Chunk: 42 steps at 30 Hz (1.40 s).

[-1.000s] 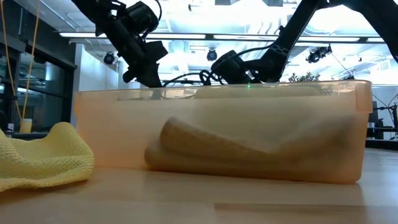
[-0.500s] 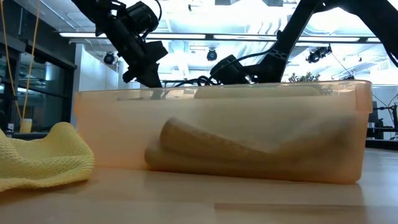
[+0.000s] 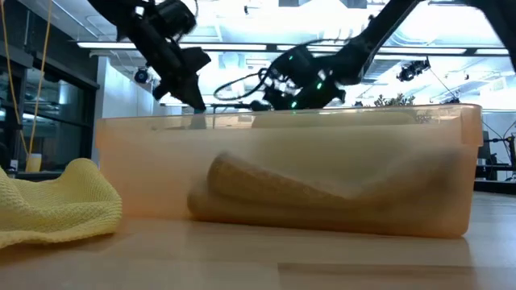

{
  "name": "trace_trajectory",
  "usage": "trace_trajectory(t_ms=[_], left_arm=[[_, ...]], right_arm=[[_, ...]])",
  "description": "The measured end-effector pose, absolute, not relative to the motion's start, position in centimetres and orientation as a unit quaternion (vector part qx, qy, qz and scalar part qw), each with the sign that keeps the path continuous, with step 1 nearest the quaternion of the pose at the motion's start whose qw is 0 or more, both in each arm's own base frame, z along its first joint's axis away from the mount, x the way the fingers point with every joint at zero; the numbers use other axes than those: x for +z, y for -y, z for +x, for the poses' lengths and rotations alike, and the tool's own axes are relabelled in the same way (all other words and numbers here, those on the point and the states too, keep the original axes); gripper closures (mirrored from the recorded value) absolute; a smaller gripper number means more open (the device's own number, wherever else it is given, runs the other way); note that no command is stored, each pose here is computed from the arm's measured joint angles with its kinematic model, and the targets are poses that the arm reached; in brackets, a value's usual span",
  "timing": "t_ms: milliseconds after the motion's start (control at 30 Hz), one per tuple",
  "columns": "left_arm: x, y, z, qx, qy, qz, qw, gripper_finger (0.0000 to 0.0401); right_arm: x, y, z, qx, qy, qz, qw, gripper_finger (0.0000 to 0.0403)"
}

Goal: Fold microfiber towels
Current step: Fold the blue towel

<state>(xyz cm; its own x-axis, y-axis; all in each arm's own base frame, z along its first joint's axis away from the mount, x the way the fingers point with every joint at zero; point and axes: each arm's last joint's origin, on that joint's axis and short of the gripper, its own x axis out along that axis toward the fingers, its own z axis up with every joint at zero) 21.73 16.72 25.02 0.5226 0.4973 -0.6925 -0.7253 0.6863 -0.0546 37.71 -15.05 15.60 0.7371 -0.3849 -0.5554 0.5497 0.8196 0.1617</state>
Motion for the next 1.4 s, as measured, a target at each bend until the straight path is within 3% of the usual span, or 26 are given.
trace_trajectory(t_ms=[467, 867, 1133, 1400], left_arm=[[31.6, -20.2, 16.5, 0.425, -0.214, -0.171, 0.863, 0.0401], [36.7, -26.8, 15.2, 0.459, -0.248, -0.050, 0.852, 0.0401], [37.2, -26.8, 15.5, 0.463, -0.301, 0.040, 0.832, 0.0401], [31.6, -25.1, 17.3, 0.432, -0.359, -0.031, 0.827, 0.0401]], right_arm=[[30.0, 17.7, 28.5, -0.301, -0.228, 0.111, 0.920, 0.0402], [37.5, 23.7, 27.0, -0.339, -0.225, 0.041, 0.912, 0.0403], [37.7, 22.5, 27.6, -0.330, -0.278, 0.010, 0.902, 0.0403], [32.2, 20.1, 28.9, -0.303, -0.360, 0.017, 0.882, 0.0403]])
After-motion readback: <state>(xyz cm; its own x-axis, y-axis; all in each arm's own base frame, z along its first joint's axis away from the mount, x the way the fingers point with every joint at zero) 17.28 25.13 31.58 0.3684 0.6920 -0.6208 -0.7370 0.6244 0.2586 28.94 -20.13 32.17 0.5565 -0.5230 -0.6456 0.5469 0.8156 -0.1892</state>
